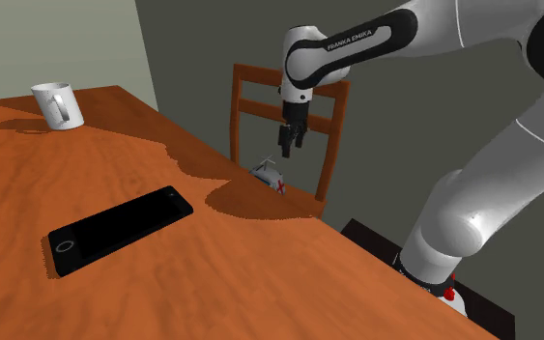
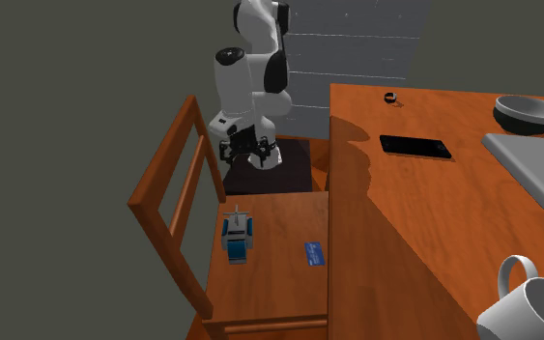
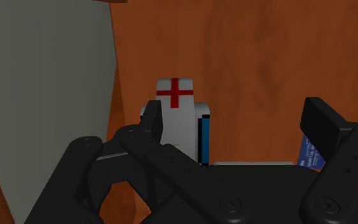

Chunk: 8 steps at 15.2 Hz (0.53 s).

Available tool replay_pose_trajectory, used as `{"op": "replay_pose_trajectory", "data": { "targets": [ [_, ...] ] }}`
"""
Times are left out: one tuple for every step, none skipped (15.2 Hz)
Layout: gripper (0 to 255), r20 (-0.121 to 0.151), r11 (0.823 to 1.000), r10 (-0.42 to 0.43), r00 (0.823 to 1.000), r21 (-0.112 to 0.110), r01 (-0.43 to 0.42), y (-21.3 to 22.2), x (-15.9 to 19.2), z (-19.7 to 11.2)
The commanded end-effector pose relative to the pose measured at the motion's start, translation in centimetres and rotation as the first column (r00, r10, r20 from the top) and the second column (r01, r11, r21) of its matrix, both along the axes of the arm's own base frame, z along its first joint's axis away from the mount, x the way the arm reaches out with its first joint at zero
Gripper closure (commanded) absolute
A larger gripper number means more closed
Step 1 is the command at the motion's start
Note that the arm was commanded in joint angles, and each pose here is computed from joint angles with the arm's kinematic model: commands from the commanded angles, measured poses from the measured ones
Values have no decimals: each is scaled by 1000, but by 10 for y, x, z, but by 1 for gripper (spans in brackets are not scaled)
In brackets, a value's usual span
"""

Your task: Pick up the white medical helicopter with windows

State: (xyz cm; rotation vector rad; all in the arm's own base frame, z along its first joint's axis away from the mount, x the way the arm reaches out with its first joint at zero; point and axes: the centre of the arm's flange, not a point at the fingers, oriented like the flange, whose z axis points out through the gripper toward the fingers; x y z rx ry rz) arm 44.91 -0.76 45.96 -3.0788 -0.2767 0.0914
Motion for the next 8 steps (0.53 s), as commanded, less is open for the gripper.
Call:
{"op": "replay_pose_trajectory", "data": {
  "targets": [
    [0,10,1000,5,1000,-5,-4,-3,21,-11],
    [0,14,1000,7,1000,-7,-7,-3,32,-17],
    [0,18,1000,9,1000,-9,-9,-4,43,-23],
    [0,22,1000,11,1000,-11,-11,-4,55,-29],
    [0,26,1000,13,1000,-14,-13,-5,66,-35],
    [0,30,1000,16,999,-16,-15,-6,77,-40],
    [0,34,1000,18,999,-18,-17,-6,88,-46],
    [0,38,1000,20,999,-21,-19,-7,100,-52]
  ]
}}
